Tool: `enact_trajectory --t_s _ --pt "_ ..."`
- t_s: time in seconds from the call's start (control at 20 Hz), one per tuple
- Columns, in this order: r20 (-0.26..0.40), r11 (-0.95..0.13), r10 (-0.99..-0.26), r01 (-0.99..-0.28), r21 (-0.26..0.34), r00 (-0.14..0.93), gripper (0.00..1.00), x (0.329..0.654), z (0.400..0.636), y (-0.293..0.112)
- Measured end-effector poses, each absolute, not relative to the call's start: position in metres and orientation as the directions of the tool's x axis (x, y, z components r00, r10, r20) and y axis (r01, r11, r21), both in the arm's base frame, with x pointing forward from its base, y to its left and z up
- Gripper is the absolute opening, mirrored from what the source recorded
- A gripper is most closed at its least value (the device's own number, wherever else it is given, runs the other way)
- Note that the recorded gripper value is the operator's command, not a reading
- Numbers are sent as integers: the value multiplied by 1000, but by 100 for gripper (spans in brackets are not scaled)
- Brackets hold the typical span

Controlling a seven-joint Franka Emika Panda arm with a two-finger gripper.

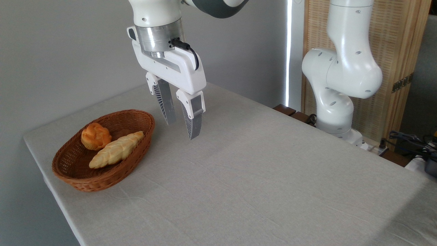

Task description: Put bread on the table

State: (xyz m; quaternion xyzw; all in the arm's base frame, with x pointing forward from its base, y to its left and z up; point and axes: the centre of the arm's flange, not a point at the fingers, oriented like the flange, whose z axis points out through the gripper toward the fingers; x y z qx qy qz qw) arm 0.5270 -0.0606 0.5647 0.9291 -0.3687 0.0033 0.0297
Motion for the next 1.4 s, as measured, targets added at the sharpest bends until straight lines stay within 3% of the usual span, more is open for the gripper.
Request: enact_trajectory --t_s 0.5,0.8,1.15,1.4 --pt "16 -712 -700 -700 60 714 100 523 559 -80" --pt "18 -740 -670 -669 66 743 100 519 558 -106" --pt "166 -783 -603 -618 63 781 100 527 549 -187" --pt "268 -843 -499 -534 71 824 100 540 532 -234"
